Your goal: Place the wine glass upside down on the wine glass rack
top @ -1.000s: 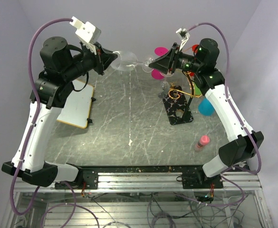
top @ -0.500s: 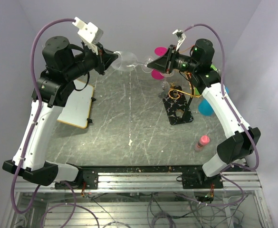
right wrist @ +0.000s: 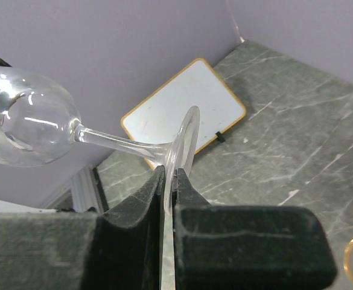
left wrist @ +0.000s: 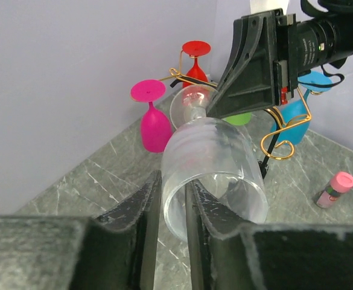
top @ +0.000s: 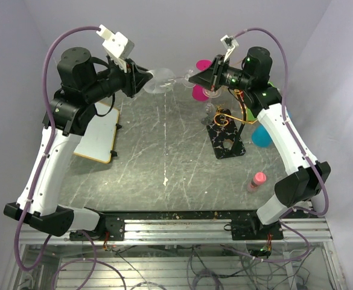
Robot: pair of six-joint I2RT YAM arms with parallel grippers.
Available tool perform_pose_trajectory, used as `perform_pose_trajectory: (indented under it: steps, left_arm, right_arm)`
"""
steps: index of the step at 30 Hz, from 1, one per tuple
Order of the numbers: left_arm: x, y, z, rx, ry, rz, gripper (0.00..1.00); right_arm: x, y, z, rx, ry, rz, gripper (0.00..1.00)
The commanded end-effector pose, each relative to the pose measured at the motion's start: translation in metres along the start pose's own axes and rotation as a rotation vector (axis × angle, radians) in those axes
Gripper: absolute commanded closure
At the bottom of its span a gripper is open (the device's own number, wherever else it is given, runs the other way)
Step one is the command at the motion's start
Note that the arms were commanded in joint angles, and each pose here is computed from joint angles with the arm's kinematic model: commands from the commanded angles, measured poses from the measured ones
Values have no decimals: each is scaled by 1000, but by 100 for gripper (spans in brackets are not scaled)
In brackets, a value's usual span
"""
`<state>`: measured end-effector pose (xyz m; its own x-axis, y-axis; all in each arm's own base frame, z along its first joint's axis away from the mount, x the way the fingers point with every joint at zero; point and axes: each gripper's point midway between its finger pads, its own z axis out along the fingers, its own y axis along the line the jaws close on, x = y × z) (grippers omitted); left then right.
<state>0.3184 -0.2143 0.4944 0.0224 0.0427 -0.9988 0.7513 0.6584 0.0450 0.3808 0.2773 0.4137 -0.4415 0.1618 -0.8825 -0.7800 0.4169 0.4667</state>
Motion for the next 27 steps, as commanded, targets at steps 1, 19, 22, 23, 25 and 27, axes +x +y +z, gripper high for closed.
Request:
perform_pose_trajectory:
  steps: [1, 19, 22, 23, 25, 27]
  left_arm:
    - [-22, -15, -6, 66, -79, 13, 64]
    - [4, 5, -76, -150, 20, 208, 15]
    - [17, 13, -88, -204, 55, 230, 11]
    - [23, 17, -91, -221, 71, 237, 9]
    - [35, 24, -97, -254, 107, 261, 6]
    - [51, 33, -102, -296, 157, 264, 4]
  right_arm:
    - [-21, 3, -10, 36, -40, -132, 100]
    - [-39, 9, -79, 148, 44, -672, 100]
    - [-25, 18, -93, 128, 107, -764, 100]
    - [-17, 20, -98, 118, 132, -781, 100]
    - [-4, 24, -107, 104, 166, -814, 100]
    - [7, 27, -116, 99, 200, -852, 100]
